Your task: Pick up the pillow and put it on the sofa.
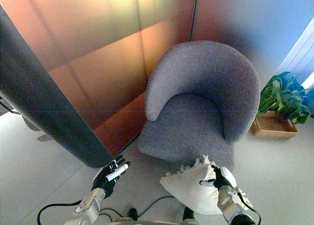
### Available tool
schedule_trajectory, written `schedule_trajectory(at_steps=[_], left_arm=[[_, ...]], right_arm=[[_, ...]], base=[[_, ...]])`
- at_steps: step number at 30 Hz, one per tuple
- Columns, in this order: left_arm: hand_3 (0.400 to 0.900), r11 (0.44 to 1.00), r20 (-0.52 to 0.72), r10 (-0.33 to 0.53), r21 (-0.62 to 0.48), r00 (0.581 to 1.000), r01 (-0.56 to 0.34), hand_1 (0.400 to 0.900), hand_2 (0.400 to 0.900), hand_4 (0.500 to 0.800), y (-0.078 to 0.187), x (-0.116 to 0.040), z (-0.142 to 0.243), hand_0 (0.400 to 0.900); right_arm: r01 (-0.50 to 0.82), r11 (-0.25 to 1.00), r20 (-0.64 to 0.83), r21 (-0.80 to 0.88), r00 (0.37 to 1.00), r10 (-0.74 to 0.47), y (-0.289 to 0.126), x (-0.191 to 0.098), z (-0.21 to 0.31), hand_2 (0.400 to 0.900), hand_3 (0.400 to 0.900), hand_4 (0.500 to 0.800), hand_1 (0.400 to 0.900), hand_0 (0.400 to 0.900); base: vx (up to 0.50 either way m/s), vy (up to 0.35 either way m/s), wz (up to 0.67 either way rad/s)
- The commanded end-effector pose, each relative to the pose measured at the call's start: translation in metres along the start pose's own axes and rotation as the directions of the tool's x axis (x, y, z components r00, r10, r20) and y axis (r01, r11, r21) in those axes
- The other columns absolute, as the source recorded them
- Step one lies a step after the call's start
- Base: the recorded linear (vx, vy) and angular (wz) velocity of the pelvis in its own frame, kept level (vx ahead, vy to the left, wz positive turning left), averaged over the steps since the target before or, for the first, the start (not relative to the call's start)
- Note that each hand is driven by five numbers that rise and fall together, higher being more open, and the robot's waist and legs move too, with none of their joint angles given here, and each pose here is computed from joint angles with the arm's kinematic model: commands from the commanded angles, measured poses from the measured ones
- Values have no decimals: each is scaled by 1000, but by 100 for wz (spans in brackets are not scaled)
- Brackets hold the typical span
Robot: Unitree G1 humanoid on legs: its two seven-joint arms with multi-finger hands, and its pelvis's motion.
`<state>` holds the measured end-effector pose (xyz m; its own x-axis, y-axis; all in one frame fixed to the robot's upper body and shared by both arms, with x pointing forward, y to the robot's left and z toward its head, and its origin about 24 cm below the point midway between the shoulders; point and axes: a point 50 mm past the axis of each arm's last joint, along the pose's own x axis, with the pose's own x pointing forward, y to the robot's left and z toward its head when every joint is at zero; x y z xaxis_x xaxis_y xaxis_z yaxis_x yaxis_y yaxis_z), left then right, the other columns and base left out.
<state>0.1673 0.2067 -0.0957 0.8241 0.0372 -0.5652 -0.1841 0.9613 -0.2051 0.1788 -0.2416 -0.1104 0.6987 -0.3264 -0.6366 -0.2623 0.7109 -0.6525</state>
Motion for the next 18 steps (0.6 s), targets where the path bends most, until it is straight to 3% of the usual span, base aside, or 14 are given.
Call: schedule_trajectory(at_steps=[1,5,18], left_arm=[[900,995,187,-95,47,978,88,900,900,800,-16,16,47,900],[900,994,214,-111,43,971,104,900,900,800,-20,18,54,900],[900,979,407,-199,40,892,200,900,900,800,-57,36,119,900]], right_arm=[[192,980,118,-45,976,-185,-57,18,33,900,900,800,900,900],[192,980,122,-50,975,-185,-60,20,39,900,900,800,900,900],[364,931,209,12,910,-358,-133,35,111,900,900,800,900,900]], base=[[0,0,0],[-35,-10,0],[-172,10,-1]])
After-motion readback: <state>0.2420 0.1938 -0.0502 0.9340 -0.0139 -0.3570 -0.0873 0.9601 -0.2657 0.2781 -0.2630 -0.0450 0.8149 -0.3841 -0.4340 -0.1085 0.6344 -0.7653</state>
